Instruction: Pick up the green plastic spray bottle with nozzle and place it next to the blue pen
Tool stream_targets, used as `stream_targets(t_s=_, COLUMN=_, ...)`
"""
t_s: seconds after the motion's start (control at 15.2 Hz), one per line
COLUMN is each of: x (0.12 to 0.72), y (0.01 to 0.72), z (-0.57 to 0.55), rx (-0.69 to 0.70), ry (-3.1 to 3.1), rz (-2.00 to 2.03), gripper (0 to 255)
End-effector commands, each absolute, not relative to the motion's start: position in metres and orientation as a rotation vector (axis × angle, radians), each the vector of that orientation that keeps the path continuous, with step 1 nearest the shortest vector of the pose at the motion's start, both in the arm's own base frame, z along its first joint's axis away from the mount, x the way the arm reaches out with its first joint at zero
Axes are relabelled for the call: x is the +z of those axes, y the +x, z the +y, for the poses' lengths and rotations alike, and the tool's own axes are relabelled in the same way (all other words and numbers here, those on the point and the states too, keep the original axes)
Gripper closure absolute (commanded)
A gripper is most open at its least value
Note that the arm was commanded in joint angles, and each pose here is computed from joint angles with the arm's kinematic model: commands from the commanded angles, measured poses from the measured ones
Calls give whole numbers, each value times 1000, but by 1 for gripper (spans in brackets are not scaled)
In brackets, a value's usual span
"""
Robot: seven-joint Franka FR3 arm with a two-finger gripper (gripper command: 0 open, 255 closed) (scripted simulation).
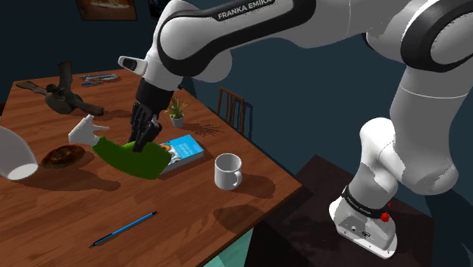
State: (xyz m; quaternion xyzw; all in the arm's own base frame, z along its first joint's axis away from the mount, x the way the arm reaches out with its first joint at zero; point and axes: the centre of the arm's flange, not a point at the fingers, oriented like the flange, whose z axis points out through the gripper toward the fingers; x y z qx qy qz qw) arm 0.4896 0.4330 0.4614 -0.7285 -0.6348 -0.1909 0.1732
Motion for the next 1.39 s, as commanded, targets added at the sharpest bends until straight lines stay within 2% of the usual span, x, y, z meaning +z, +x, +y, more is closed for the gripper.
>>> stream_targets(t_s=0.0, x=452, y=482, z=456, rx=-542, ry=-2067, rz=-1799, gripper=255)
stream_targets(t_s=0.99, x=387, y=427, z=633, rx=-542, ry=-2067, rz=-1799, gripper=255)
stream_targets(t_s=1.32, x=360, y=427, z=633, rx=-542, ry=-2067, rz=-1799, gripper=255)
